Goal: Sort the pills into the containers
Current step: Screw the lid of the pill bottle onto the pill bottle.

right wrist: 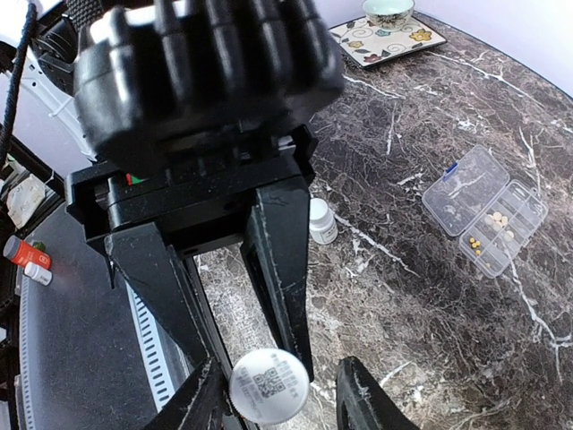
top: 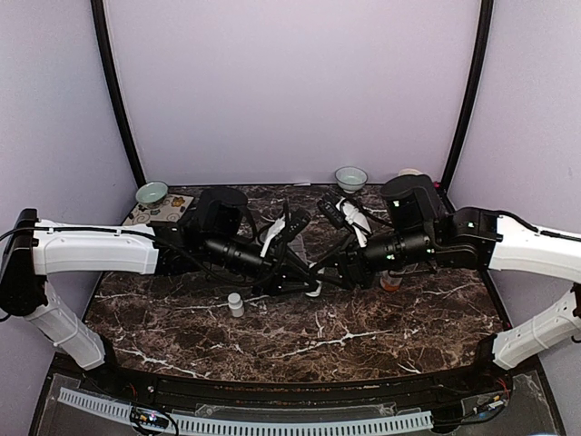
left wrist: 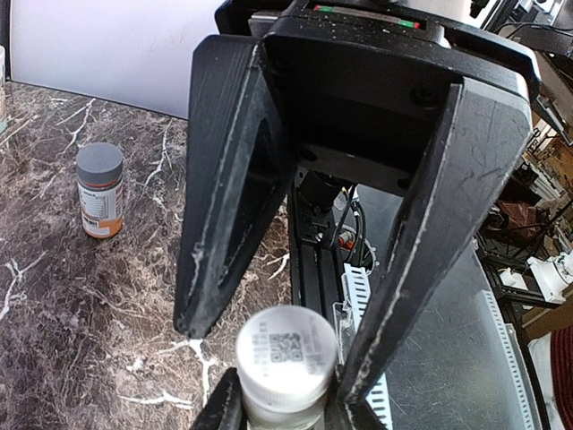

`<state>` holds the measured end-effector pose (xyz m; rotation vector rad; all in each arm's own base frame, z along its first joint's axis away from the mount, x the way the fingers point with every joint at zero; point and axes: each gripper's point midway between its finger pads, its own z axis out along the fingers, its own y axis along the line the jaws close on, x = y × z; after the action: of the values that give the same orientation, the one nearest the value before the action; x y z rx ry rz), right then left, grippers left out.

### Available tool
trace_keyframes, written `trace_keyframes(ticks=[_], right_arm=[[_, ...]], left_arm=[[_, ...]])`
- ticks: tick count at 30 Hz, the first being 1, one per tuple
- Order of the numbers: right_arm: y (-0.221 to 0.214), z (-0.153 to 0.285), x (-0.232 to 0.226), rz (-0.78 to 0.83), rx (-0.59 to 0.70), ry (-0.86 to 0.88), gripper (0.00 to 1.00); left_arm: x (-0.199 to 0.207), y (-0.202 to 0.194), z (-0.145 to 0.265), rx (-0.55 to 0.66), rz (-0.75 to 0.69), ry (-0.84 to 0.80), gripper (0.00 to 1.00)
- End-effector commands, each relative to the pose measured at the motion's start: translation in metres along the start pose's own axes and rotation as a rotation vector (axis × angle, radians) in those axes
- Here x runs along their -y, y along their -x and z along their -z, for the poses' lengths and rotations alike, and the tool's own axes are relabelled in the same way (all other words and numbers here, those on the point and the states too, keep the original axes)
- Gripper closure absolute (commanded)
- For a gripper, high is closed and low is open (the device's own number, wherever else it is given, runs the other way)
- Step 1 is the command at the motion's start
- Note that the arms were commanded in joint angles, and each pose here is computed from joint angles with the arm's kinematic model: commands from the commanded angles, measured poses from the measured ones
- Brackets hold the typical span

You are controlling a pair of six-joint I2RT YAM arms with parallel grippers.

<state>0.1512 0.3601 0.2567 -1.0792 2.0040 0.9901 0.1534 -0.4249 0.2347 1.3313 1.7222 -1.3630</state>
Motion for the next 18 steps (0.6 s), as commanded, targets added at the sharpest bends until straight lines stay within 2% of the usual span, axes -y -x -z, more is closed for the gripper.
trace_keyframes(ticks=[1,8,13,18], right_arm=[[0.0215,0.0037,-0.007,0.017,0.059,0.031,0.57],[0.0208,0.0008,-0.0064,0.006,0.045,0.044,0.65],[0.0194,-0.002,-0.0072,-0.005,0.035,0.057,0.77],[0.0173,-0.0036,-0.0071,-0.018,0.02,0.065,0.77]], left_arm=[[0.0042,0.0129,0.0016,0.021,-0.024,-0.02,1.0],[0.0031,0.0117,0.0006,0.019,-0.027,-0.018,1.0],[0.0013,0.0125,0.0006,0.021,-0.031,-0.011,1.0],[0.0006,0.0147,0.0017,0.03,-0.04,-0.004,1.0]])
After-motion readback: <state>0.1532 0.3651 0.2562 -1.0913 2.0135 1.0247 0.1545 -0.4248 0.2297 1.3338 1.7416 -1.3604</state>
